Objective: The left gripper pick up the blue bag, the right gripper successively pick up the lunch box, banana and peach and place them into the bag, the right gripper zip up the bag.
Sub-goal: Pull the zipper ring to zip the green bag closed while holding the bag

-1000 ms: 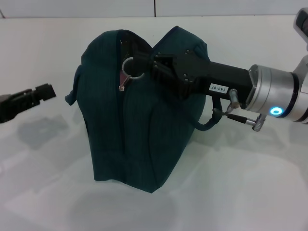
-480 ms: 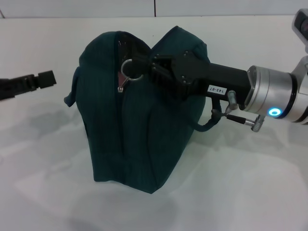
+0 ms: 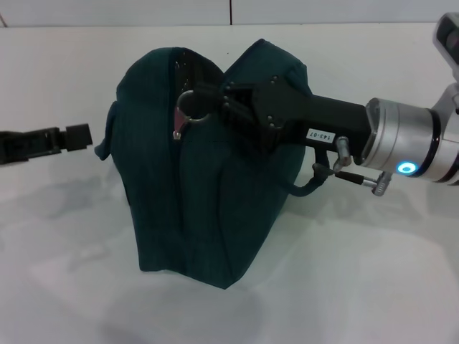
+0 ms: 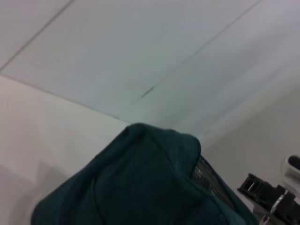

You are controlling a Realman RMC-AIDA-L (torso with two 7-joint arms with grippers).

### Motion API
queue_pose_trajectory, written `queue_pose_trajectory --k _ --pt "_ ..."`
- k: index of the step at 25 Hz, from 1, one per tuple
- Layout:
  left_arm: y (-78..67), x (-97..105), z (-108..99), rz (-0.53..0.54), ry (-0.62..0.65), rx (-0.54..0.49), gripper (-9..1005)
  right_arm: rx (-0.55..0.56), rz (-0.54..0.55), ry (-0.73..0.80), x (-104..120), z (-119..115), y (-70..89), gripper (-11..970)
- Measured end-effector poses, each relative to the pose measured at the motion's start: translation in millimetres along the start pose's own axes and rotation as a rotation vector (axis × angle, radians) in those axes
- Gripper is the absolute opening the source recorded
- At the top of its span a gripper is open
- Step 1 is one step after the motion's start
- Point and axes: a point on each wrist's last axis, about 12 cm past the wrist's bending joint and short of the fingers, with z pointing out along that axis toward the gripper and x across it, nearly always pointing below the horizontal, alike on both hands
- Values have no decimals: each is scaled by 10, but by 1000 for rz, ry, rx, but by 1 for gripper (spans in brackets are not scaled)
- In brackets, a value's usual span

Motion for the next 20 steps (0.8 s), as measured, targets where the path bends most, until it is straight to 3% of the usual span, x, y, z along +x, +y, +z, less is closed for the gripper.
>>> queue_pose_trajectory --k 5,20 --pt "1 10 15 -4 21 0 853 -34 -18 17 -6 79 23 82" --pt "-31 -61 -12 31 37 -21 850 -66 -99 60 -56 372 54 84"
